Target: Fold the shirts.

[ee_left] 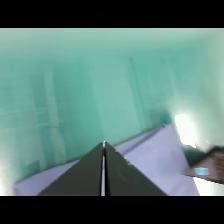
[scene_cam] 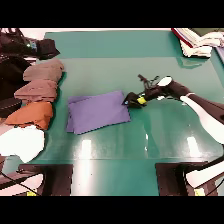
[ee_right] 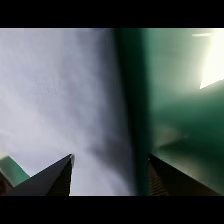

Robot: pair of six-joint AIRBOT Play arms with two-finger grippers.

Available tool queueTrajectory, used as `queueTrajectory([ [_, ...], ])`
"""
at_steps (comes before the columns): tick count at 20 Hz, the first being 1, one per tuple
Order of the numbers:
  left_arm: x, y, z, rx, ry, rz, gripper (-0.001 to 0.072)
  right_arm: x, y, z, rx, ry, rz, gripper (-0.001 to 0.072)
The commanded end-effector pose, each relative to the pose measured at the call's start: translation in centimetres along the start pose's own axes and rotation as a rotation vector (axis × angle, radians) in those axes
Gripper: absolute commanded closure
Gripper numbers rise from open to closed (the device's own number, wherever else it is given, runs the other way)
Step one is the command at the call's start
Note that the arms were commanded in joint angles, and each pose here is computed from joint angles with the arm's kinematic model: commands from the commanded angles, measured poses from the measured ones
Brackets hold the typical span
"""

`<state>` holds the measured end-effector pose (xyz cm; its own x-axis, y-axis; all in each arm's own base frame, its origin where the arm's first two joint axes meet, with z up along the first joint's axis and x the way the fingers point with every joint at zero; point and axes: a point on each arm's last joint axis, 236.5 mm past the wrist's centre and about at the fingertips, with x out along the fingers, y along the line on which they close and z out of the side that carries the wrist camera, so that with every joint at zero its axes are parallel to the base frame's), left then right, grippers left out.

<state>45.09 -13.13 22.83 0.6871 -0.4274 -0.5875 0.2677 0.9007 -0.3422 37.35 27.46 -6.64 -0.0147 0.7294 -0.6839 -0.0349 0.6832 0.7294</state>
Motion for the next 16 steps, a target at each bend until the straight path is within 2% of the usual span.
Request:
queueTrajectory([
  [1,1.0,-1.6,-0.8,0.020,0.024,-0.034,0.0685,4.9,3.1,0.1,-0.023,0.063,0.065,0.0271],
  [2,1.0,-1.9,-0.8,0.017,0.024,-0.041,0.0685,5.7,4.0,0.6,-0.041,0.054,0.075,0.0343],
  [3,1.0,-1.9,-0.8,0.015,0.025,-0.044,0.0685,6.2,4.8,1.0,-0.069,0.042,0.073,0.0467],
  [4,1.0,-1.9,-0.9,0.012,0.027,-0.044,0.0685,6.2,5.5,1.7,-0.097,0.018,0.071,0.0663],
  [5,1.0,-2.0,-0.9,0.005,0.027,-0.047,0.0686,5.8,6.2,2.4,-0.129,-0.007,0.076,0.0696],
  [9,1.0,-2.3,-0.8,-0.003,0.026,-0.062,0.0686,-1.8,5.4,6.7,-0.186,-0.169,0.017,0.0696],
  [12,1.0,-2.4,-0.8,-0.004,0.026,-0.063,0.0686,-11.9,0.7,9.1,-0.159,-0.296,-0.138,0.0697],
  [16,1.0,-2.4,-0.8,-0.003,0.026,-0.063,0.0686,-26.8,-7.4,9.0,-0.016,-0.489,-0.351,0.0697],
])
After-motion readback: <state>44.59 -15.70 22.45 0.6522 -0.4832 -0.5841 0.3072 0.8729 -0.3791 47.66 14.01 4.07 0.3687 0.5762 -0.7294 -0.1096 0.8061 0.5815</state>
